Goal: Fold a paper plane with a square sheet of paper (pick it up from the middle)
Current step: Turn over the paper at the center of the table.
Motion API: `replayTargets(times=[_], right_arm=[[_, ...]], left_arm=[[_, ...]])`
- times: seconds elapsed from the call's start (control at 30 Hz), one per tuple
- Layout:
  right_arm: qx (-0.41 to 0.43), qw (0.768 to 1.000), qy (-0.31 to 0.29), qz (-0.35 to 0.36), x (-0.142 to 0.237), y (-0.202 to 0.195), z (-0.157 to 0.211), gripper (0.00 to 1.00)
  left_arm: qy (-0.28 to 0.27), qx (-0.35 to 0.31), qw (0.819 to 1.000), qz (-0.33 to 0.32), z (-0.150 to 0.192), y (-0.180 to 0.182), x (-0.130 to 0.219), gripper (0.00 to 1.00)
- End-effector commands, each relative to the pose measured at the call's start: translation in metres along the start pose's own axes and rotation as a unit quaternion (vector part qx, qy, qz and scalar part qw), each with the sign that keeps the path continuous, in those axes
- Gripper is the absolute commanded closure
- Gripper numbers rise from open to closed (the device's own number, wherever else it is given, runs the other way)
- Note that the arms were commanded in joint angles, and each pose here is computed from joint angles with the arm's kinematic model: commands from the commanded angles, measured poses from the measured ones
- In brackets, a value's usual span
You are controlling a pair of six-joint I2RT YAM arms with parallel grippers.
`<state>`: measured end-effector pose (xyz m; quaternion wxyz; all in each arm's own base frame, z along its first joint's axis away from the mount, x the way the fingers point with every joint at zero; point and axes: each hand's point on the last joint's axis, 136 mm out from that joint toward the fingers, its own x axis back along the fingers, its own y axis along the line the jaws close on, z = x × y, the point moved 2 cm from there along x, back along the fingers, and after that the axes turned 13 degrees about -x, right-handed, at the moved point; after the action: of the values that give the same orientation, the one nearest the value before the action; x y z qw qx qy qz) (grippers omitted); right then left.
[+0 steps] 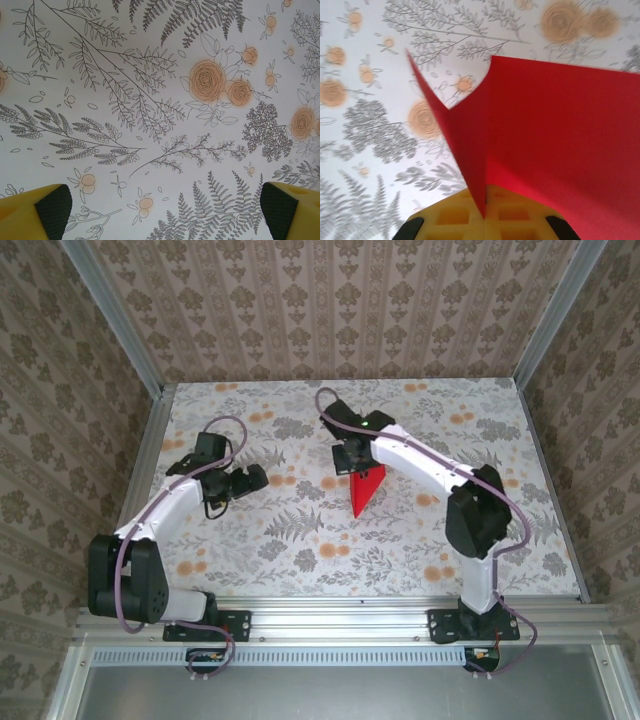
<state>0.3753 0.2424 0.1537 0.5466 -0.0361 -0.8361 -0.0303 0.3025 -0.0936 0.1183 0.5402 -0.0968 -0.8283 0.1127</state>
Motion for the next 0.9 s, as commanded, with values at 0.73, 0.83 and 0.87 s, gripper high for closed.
replayTargets(times=[0.73, 0.83, 0.87], right_arm=[[0.155, 0.971, 0.025, 0.183, -0.084, 0.062, 0.066, 0.78], [0.146, 0.979, 0.039, 0.136, -0.077, 0.077, 0.069, 0.72], [0.143, 0.982, 0.042, 0.118, -0.072, 0.082, 0.069, 0.7]], left_arm=[[-0.089, 0.092, 0.992, -0.013, 0.002, 0.025, 0.071, 0.0], [-0.087, 0.094, 0.992, -0.011, 0.003, 0.026, 0.07, 0.0], [-0.086, 0.094, 0.992, -0.01, 0.003, 0.026, 0.069, 0.0]])
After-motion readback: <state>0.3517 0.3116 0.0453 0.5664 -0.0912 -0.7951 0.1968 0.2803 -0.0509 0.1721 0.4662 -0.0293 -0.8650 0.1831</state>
